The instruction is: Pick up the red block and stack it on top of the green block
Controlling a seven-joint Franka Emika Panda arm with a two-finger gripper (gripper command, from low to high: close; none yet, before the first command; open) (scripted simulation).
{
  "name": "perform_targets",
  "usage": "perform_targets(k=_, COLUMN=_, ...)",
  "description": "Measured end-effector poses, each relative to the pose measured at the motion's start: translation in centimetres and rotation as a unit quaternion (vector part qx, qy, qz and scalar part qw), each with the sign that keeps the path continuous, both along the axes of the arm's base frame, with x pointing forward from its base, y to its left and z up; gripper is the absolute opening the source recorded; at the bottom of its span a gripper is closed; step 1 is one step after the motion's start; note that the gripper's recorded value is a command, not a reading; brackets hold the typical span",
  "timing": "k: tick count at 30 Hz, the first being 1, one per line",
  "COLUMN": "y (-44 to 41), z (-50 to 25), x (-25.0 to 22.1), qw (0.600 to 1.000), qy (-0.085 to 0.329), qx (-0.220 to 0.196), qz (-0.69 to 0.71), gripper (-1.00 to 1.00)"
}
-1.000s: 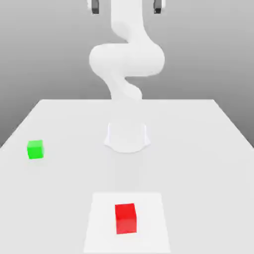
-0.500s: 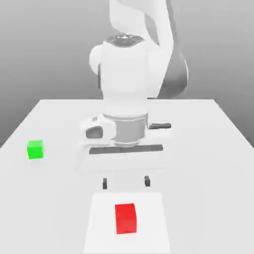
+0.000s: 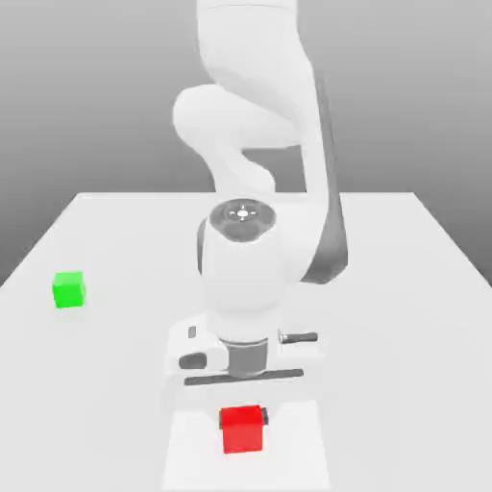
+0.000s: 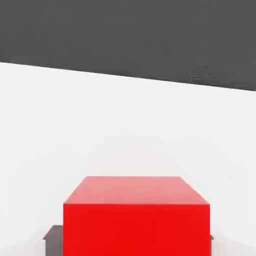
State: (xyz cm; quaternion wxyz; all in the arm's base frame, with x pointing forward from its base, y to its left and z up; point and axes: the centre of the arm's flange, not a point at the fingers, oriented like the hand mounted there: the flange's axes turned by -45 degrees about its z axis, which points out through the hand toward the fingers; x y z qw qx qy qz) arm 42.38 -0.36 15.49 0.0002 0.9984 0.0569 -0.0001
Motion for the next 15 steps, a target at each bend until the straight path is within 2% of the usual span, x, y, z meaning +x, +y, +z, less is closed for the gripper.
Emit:
perform_targets(k=5, y=-0.8, z=5.0, x=-0.1, qw=1.000, qy=-0.001, qx=-0.002, qz=-0.007, gripper=-1.00)
perform_targets(k=10, y=-11.9, z=7.4, x=-2.9, qw=0.993, qy=-0.004, qx=-0.021, qz=-0.117, gripper=-1.00)
perform_targets(k=15, y=-20.8, z=9.0, x=-8.2, qw=0.976, qy=-0.005, qx=-0.034, qz=-0.214, gripper=-1.00)
